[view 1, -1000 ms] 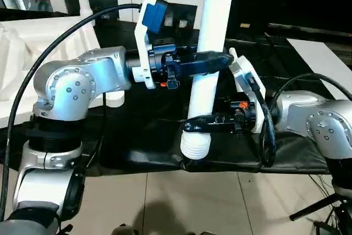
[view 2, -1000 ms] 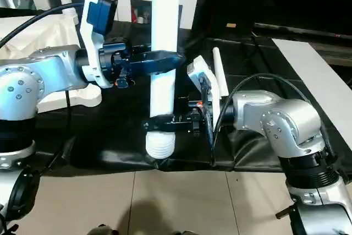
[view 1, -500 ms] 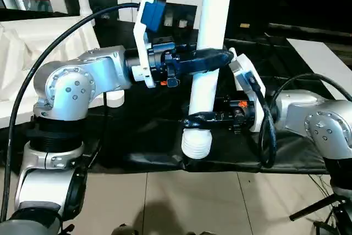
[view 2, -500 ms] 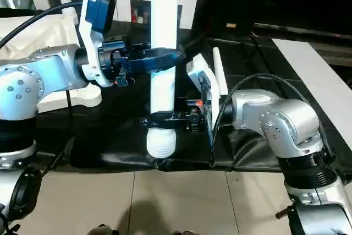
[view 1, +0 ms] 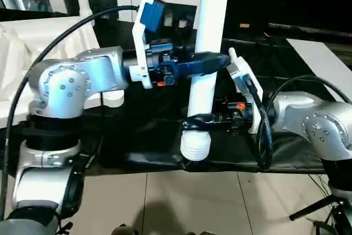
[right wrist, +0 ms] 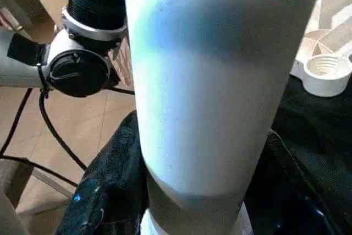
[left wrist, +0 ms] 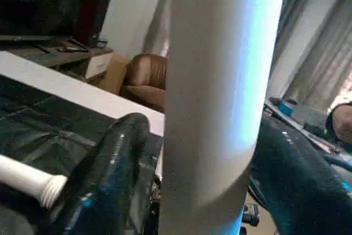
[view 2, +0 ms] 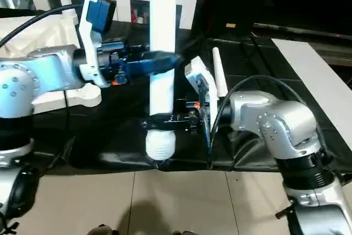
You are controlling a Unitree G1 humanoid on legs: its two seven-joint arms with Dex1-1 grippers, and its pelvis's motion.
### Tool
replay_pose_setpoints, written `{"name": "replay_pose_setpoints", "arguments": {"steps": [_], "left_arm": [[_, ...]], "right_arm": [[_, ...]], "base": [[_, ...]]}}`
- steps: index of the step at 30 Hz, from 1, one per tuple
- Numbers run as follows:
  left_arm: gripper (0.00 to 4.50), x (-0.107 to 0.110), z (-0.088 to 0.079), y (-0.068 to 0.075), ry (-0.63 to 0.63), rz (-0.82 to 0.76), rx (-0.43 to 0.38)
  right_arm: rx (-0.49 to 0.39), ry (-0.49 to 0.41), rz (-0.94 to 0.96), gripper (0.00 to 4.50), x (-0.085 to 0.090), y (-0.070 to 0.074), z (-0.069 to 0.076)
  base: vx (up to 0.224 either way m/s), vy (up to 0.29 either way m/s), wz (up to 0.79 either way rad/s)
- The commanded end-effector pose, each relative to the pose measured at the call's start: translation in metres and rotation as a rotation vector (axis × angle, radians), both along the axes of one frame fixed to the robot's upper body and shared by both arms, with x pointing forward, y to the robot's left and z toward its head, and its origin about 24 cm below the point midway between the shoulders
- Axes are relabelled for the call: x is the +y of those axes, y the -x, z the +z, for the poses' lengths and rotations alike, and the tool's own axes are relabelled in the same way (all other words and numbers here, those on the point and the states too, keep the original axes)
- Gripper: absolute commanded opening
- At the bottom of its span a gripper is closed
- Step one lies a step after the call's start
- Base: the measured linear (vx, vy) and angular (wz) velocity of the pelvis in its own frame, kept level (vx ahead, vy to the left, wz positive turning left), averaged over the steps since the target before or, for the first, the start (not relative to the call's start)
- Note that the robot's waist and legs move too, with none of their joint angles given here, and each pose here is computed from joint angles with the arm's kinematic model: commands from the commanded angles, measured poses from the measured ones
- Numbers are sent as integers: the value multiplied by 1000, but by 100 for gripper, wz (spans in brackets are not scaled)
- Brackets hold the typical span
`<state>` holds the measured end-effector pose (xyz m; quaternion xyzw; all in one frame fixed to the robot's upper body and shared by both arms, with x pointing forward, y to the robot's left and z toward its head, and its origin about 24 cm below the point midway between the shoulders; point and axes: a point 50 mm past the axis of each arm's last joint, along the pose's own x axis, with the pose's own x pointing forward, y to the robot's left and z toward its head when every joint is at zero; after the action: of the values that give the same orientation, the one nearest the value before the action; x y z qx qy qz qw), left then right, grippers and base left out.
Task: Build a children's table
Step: Pick table leg
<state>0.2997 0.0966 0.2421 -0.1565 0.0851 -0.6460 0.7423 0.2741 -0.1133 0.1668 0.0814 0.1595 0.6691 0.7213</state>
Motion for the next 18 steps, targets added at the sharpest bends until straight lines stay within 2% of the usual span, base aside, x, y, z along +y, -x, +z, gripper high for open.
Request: {"name": "replay_pose_setpoints", "arguments": {"steps": [1, 4, 6, 8, 10, 13, 15, 17, 18], "left_arm": [[352, 2, 6, -3, -15, 18, -16], [380, 6, 5, -3, -20, 23, -17], [388, 10, 6, 2, -24, 17, -43], [395, 14, 5, 5, -21, 37, -63], [424, 22, 0, 12, -10, 41, -44], [434, 38, -13, 18, -62, 144, -52], [448, 50, -23, 21, -137, 263, -54], [450, 53, -26, 21, -141, 312, -57], [450, 58, -27, 20, -96, 405, -72]], "right_arm": [[-64, -42, -31, 187, -7, 2, 14], [-69, -56, -39, 187, -10, 6, 16], [-77, -57, -64, 187, -16, 10, 16], [-78, -58, -107, 187, -25, 12, 16], [-81, -86, -157, 186, -39, 16, 19], [-89, -133, -253, 186, -64, 23, 26], [-98, -101, -359, 186, -80, 26, 22], [-106, -79, -405, 186, -83, 26, 19], [-120, -40, -518, 186, -89, 22, 13]], "base": [[0, 0, 0], [0, 0, 0], [0, 0, 0], [0, 0, 0], [0, 0, 0], [0, 0, 0], [0, 0, 0], [0, 0, 0], [0, 0, 0]]}}
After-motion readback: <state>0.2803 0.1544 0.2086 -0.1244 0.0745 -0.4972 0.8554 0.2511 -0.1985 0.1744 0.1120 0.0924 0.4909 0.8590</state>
